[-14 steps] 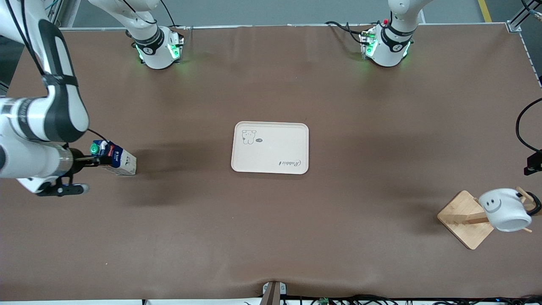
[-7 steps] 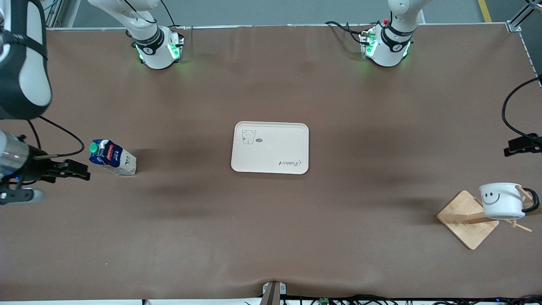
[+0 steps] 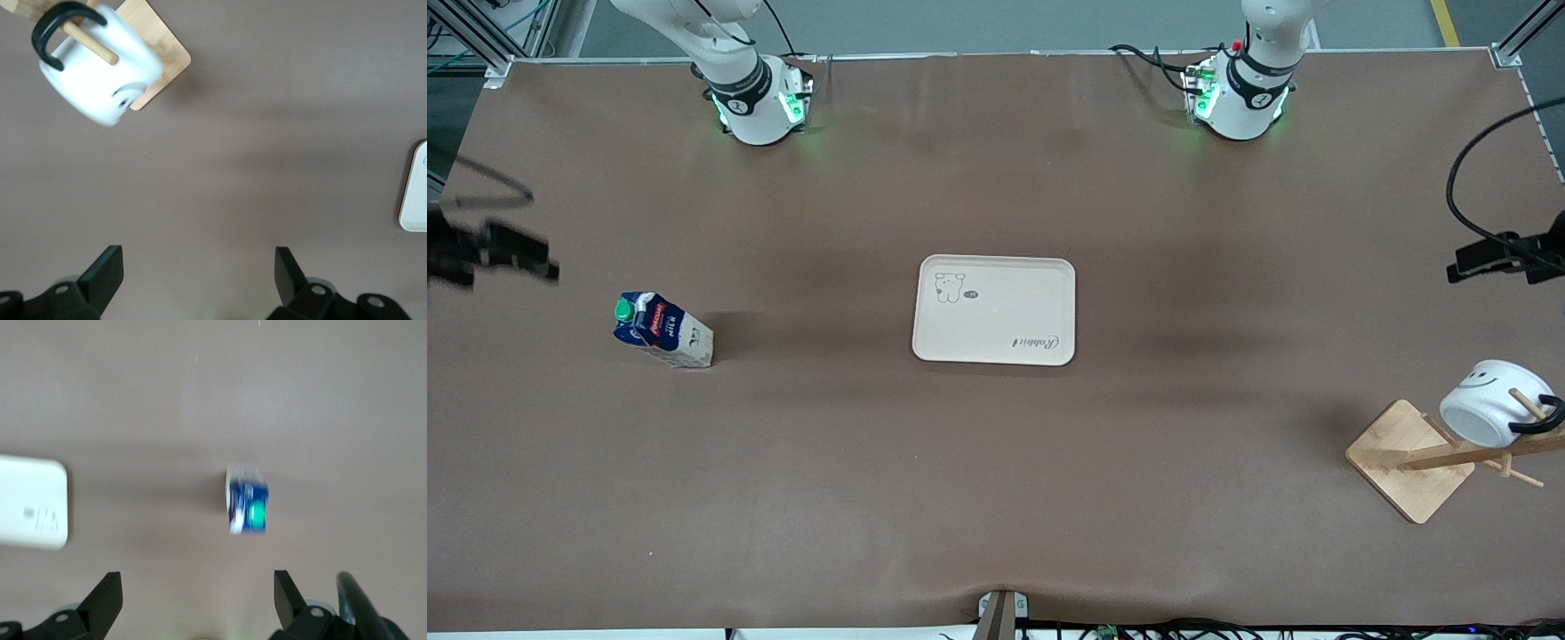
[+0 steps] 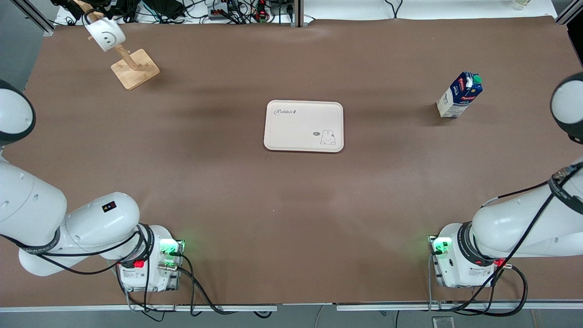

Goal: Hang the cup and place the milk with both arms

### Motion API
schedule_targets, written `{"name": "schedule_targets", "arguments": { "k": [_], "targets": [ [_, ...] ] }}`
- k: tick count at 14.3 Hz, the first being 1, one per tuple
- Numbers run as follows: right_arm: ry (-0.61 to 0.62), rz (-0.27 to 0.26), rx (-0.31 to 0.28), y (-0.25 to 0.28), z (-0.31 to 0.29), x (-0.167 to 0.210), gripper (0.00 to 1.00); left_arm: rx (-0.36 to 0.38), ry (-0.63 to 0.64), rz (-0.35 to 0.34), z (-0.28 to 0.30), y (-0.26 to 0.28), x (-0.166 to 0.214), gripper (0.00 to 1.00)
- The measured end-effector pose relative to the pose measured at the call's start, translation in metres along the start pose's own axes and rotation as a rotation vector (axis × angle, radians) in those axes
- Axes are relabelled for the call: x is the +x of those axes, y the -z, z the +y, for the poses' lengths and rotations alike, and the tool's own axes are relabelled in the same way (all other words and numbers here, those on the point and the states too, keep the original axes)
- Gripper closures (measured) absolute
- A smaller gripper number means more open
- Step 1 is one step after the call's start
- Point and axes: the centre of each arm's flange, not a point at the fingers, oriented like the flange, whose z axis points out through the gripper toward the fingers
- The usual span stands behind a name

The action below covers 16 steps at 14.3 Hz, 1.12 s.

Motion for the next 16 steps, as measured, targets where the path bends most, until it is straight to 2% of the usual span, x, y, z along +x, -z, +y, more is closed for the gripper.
{"name": "schedule_targets", "arguments": {
  "k": [3, 8, 16],
  "targets": [
    [-0.001, -0.069, -0.007, -0.009, -0.005, -0.034, 0.00, 0.018, -0.008, 0.008, 0.011, 0.008, -0.010, 0.00],
    [0.005, -0.056, -0.016, -0.034, -0.013, -0.056, 0.00, 0.018, -0.005, 0.021, 0.004, 0.014, -0.010, 0.00],
    [0.068, -0.015, -0.010, -0.023, -0.044, -0.060, 0.00, 0.023, -0.021, 0.043, 0.013, 0.025, -0.012, 0.00]
  ]
}}
